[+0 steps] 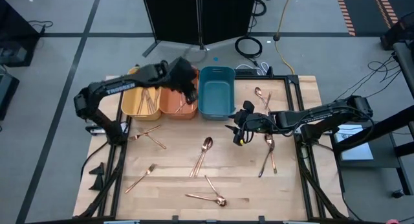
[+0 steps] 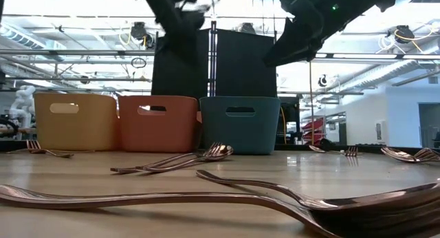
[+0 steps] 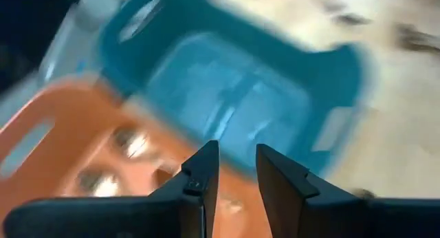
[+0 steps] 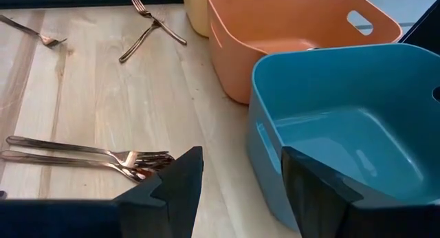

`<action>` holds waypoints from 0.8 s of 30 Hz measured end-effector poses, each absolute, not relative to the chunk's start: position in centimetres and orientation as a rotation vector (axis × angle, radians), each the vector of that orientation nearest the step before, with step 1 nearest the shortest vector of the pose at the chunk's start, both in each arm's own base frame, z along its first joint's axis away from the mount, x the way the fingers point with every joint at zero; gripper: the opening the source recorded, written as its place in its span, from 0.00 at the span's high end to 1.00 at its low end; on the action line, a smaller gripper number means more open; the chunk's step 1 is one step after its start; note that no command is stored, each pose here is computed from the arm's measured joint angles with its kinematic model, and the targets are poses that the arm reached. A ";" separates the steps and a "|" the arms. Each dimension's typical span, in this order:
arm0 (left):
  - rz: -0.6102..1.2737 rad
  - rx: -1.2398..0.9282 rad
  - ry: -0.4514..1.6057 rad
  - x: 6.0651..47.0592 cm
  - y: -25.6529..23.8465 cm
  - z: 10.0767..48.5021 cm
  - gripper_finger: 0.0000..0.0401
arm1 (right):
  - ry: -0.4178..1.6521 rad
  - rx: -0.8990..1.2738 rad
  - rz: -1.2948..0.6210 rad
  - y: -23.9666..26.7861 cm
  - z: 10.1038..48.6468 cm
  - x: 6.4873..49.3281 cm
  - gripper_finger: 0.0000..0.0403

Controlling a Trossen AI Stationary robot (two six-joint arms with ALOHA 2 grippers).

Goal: Sort silverware
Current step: Put the gold spoon into the orange bin

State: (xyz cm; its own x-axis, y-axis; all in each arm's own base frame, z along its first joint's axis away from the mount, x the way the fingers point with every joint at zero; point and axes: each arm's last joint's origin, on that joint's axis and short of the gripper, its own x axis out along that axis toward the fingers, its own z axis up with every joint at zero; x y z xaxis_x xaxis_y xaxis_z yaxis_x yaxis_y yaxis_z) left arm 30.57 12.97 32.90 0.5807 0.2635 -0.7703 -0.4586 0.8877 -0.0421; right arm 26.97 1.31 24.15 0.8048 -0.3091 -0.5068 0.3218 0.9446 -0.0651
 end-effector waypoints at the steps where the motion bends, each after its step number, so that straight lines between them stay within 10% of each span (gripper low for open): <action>1: 0.381 -0.202 0.842 31.1 11.6 32.9 0.77 | 0.536 0.039 -0.338 1.3 24.2 27.0 0.53; 12: -0.029 0.022 0.829 33.6 -2.1 24.9 0.77 | 0.621 0.050 -0.221 2.1 23.3 26.9 0.53; 24: -0.041 -0.053 0.706 33.3 -4.4 22.4 0.77 | 0.761 0.081 -0.241 2.7 22.1 26.0 0.53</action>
